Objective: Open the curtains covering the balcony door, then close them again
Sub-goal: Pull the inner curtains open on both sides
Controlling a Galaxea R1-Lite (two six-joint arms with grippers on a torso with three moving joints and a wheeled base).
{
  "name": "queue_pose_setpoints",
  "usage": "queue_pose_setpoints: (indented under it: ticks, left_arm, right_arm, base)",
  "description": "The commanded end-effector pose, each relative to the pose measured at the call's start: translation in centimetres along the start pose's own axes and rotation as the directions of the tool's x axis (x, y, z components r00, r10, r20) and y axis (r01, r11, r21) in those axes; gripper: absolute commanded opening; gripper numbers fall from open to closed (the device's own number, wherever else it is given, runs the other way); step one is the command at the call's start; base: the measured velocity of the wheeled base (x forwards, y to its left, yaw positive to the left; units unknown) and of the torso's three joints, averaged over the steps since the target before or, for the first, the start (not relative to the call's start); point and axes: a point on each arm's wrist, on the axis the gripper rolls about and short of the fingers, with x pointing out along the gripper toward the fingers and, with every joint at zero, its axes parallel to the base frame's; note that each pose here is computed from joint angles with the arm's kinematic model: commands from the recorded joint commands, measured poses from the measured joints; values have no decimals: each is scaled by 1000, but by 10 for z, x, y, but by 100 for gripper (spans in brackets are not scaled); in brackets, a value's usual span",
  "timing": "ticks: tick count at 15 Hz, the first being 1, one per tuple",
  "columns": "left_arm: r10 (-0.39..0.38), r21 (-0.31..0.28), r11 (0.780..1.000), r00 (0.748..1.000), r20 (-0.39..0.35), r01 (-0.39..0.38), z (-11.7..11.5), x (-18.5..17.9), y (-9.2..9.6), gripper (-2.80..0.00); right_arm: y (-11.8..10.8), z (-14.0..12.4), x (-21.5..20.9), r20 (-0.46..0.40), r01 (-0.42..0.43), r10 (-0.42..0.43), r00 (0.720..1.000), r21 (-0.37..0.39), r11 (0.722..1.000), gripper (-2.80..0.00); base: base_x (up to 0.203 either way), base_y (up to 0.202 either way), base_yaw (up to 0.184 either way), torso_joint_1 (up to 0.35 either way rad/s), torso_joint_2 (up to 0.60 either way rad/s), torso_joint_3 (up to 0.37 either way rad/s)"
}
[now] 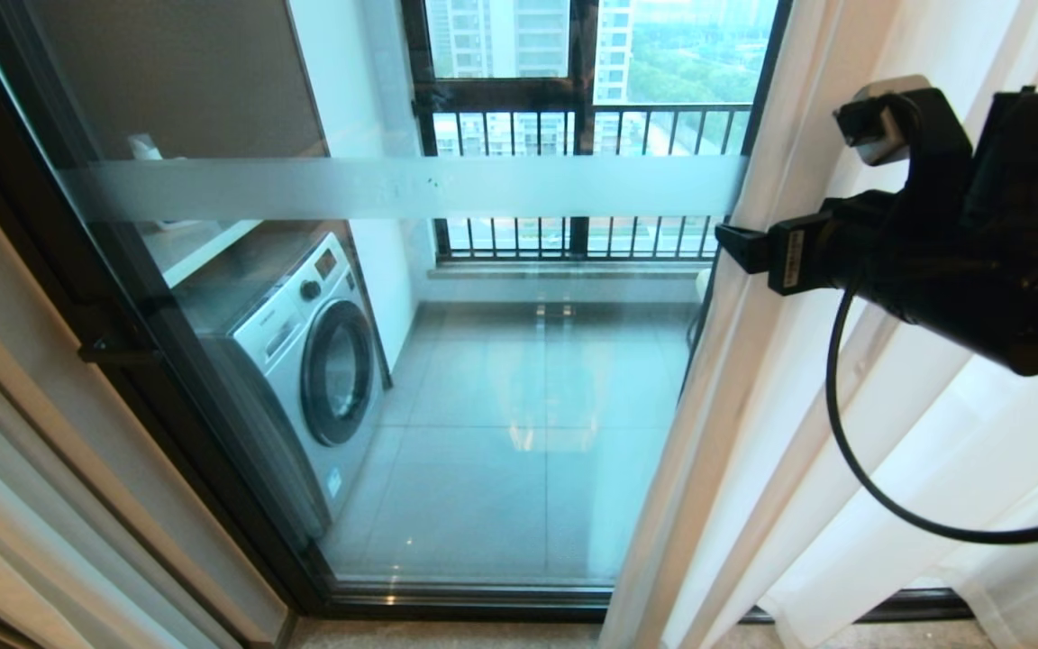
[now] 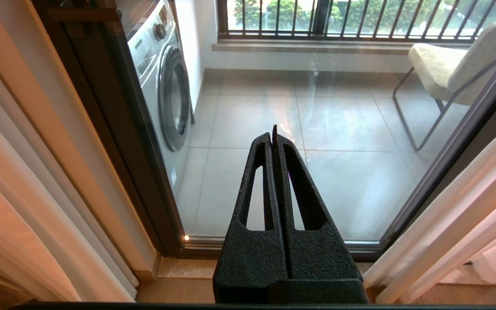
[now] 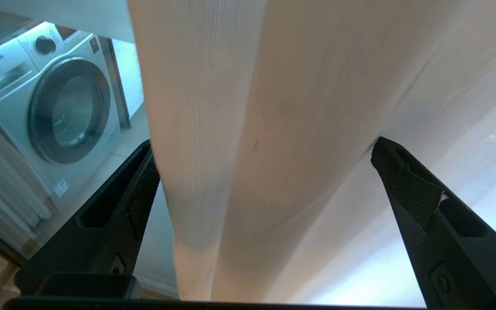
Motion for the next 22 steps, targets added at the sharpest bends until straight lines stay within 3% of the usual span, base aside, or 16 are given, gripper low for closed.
queue_pose_setpoints:
  ticks: [1,15,16,17,22]
  left_arm:
    - [0,0,1000,1000,0,0,0,0,0,-280]
    - [0,0,1000,1000,0,0,0,0,0,-280]
    - [0,0,1000,1000,0,0,0,0,0,-280]
    - [0,0,1000,1000,0,0,0,0,0,-280]
    - [0,0,1000,1000,0,0,0,0,0,-280]
  right_arm:
    - [2,-3,6,10,3,-3,1000,3,1000,0]
    - [5,-8,20,72,21,-22,997,14,1000,0]
    - [5,-7,20,84,22,-24,996,18,1000,-189]
    - [4,-5,19,99,24,-26,995,23,999,-280]
    - [2,1,21,176,37,-45,983,52,998,-280]
  base:
    - [0,0,0,0,0,0]
    - [0,0,0,0,0,0]
    - [0,0,0,0,0,0]
    - [0,0,0,0,0,0]
    - [0,0,0,0,0,0]
